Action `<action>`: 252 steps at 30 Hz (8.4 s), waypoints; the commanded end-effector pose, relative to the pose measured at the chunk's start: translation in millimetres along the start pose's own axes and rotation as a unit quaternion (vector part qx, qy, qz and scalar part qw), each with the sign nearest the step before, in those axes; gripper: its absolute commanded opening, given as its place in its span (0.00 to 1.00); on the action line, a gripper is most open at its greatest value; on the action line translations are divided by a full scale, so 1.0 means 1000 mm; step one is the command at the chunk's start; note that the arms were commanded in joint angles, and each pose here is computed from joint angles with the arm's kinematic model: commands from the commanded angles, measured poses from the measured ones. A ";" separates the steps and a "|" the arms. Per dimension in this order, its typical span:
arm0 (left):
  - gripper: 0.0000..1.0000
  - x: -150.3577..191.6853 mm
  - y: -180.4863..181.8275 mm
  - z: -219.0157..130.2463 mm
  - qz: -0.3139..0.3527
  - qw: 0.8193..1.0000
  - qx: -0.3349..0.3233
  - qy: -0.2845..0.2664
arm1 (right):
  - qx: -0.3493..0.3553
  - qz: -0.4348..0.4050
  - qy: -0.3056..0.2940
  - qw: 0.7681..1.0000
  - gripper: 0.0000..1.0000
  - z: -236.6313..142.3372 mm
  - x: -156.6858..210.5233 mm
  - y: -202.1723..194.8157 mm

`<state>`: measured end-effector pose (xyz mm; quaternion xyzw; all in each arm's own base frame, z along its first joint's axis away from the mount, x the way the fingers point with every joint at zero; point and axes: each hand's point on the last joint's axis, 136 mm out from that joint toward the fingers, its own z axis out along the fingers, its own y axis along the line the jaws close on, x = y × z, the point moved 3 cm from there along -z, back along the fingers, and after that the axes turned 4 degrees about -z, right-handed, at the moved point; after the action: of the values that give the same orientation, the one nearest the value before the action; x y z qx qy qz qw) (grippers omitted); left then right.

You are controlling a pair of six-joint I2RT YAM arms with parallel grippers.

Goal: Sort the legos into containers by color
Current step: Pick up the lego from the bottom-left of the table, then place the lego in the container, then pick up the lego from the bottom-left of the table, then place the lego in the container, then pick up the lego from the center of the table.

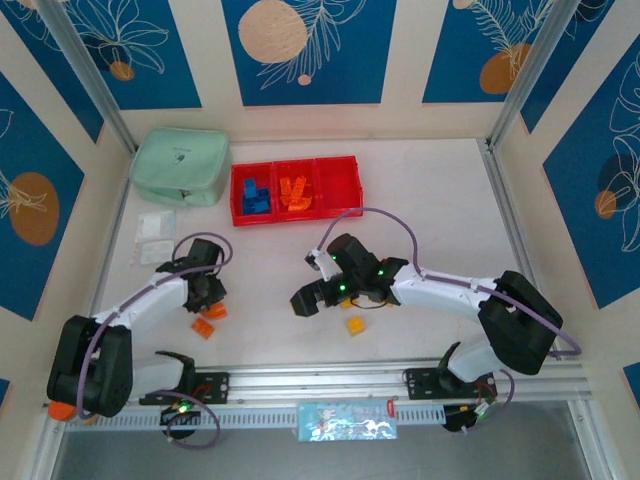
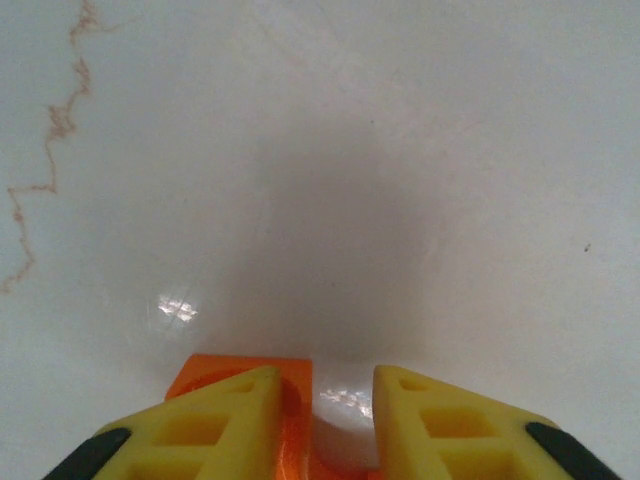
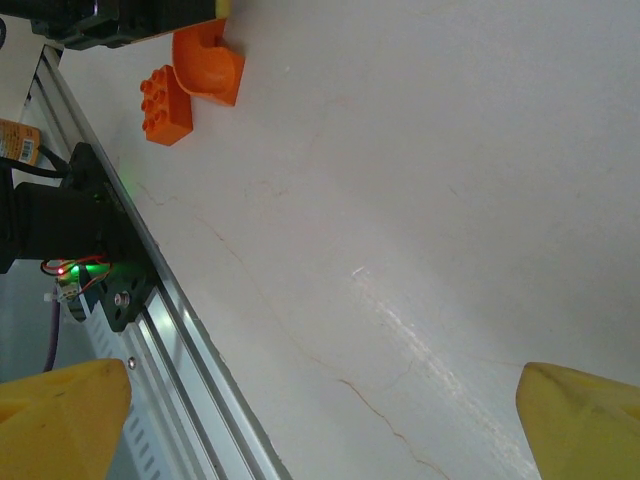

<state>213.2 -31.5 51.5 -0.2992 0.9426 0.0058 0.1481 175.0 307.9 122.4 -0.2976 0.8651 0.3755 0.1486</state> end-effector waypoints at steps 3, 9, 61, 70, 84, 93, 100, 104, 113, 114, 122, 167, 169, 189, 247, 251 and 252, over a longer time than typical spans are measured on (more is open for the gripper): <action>0.21 0.008 0.005 0.005 0.001 1.000 0.001 0.018 | -0.003 -0.004 -0.008 1.000 0.99 -0.001 -0.010 0.005; 0.08 0.009 0.005 0.002 0.010 1.000 0.003 0.019 | -0.003 -0.007 -0.010 1.000 0.99 -0.002 -0.013 0.007; 0.33 -0.165 -0.367 -0.078 0.310 0.915 0.202 -0.157 | 0.085 0.109 -0.183 0.973 0.99 -0.151 -0.082 -0.088; 0.42 -0.126 -0.309 -0.141 0.319 0.912 0.215 -0.139 | 0.057 0.072 -0.144 0.985 0.99 -0.127 -0.071 -0.069; 0.58 -0.021 -0.119 -0.130 0.241 0.964 0.096 -0.053 | -0.027 -0.058 -0.075 0.995 0.99 -0.051 -0.033 0.005; 0.87 0.026 -0.021 -0.104 0.143 0.989 -0.046 -0.004 | -0.048 -0.124 -0.057 0.989 0.99 -0.006 -0.015 0.021; 0.93 0.042 0.014 -0.076 0.075 0.992 -0.105 -0.004 | -0.036 -0.128 -0.052 0.990 0.99 0.012 -0.009 0.010; 0.95 0.052 0.020 -0.058 0.045 0.993 -0.111 0.006 | -0.038 -0.129 -0.051 0.990 0.99 0.015 -0.009 0.011; 0.88 0.064 0.020 -0.019 -0.018 0.996 -0.087 0.034 | -0.002 -0.122 -0.066 0.990 0.99 0.011 -0.013 0.000; 0.86 0.064 0.018 -0.015 -0.023 0.996 -0.078 0.035 | 0.001 -0.121 -0.069 0.990 0.99 0.010 -0.013 -0.001; 0.65 0.064 0.005 -0.002 -0.021 0.997 -0.045 0.054 | 0.002 -0.106 -0.074 0.992 0.99 0.006 -0.015 -0.008; 0.23 -0.134 -0.333 -0.069 0.294 0.938 0.122 -0.136 | 0.158 0.113 -0.203 0.960 0.99 -0.154 -0.064 -0.115; 0.24 -0.149 -0.343 -0.058 0.288 0.938 0.116 -0.154 | 0.157 0.112 -0.206 0.959 0.99 -0.153 -0.066 -0.117; 0.70 -0.122 -0.344 -0.148 0.325 0.895 0.272 -0.137 | 0.203 0.100 -0.167 0.959 0.99 -0.160 -0.075 -0.113; 0.99 0.051 -0.202 -0.093 0.220 0.910 0.346 -0.067 | 0.342 0.109 -0.037 0.933 0.32 -0.057 -0.085 -0.175; 0.99 0.045 -0.208 -0.102 0.220 0.905 0.357 -0.071 | 0.339 0.089 -0.060 0.935 0.32 -0.077 -0.107 -0.158; 0.99 0.043 -0.210 -0.105 0.220 0.904 0.360 -0.073 | 0.339 0.084 -0.068 0.935 0.32 -0.082 -0.114 -0.155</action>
<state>261.5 -230.6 132.3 -0.0149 0.9211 -0.2561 0.2928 348.3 205.5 103.3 -0.1176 0.9642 0.0742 0.2258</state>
